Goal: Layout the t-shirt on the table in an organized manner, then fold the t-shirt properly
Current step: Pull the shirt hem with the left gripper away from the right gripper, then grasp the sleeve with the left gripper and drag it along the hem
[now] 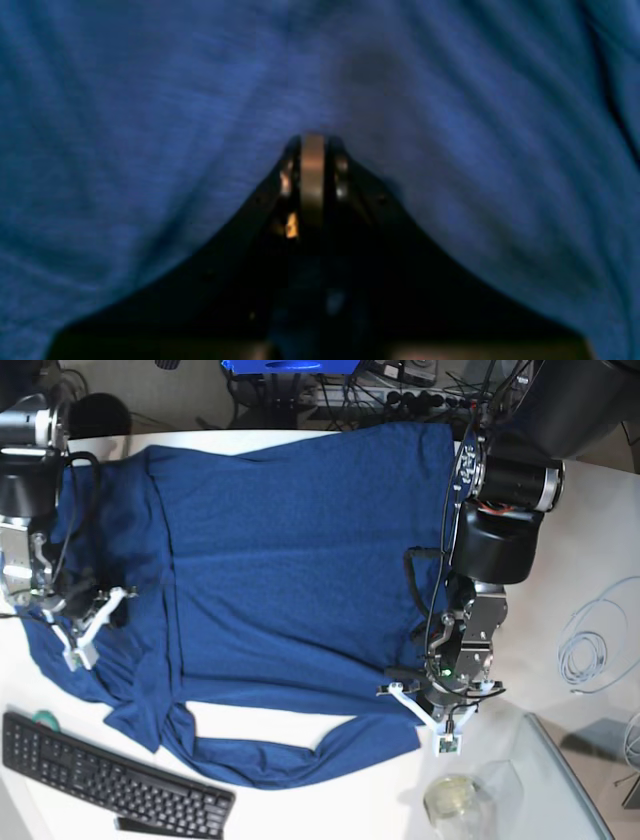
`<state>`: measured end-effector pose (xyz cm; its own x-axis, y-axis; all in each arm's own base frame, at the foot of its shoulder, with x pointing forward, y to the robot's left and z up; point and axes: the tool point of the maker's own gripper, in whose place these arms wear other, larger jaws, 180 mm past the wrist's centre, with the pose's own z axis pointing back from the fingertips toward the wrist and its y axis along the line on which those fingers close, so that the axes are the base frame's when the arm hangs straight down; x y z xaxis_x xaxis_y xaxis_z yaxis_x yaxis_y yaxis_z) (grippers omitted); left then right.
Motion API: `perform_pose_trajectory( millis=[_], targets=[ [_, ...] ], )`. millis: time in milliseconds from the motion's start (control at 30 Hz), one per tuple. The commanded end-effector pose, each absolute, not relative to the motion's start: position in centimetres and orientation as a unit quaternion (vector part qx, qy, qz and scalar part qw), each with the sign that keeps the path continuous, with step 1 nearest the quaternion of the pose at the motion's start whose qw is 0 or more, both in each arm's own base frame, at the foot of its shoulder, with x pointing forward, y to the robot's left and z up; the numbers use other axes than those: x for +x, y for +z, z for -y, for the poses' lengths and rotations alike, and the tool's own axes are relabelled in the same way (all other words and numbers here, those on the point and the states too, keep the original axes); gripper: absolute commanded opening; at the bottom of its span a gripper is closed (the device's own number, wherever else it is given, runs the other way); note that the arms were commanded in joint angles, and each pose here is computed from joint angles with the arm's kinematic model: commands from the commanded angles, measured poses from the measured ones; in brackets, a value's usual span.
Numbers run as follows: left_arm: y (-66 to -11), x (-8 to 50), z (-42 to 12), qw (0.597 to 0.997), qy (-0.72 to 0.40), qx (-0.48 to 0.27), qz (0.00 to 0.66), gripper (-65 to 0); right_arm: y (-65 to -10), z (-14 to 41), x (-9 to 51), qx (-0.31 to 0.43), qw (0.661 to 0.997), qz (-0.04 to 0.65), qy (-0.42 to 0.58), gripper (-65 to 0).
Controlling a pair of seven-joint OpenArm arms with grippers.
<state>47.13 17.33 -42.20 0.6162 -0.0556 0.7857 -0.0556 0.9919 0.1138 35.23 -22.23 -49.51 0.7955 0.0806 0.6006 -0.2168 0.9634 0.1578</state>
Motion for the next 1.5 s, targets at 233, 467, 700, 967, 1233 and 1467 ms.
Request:
perform_pose_trajectory(
  millis=[233, 467, 700, 967, 1233, 1467],
  targets=[
    [-41.2, 47.2, -21.2, 0.887, 0.0, 0.097, 0.451, -65.0, -49.8, 26.3, 35.9, 0.058, 0.947, 0.314, 0.024, -64.8],
    [-41.1, 46.1, -25.5, 0.885, 0.063, 0.11, 0.449, -65.0, -50.3, 27.3, 35.0, 0.052, 0.952, 0.302, 0.018, -64.8],
    [-39.8, 45.4, -30.8, 0.867, 0.156, 0.118, 0.458, -65.0, -50.3, 27.2, 35.0, 0.052, 0.952, 0.301, 0.02, -64.8],
    [-38.6, 45.5, -27.9, 0.859, 0.153, 0.092, 0.48, -53.8, -50.3, 27.2, 35.0, 0.052, 0.952, 0.302, 0.021, -64.8],
    [-39.0, 43.7, -9.5, 0.883, 0.024, -0.027, 0.467, -40.6, -50.3, 26.9, 35.1, 0.054, 0.951, 0.303, 0.022, -64.8],
    [-43.7, 41.4, -5.4, 0.908, -0.03, -0.038, 0.416, -41.3, -50.2, 27.1, 35.1, 0.053, 0.951, 0.303, 0.022, -64.8]
  ],
)
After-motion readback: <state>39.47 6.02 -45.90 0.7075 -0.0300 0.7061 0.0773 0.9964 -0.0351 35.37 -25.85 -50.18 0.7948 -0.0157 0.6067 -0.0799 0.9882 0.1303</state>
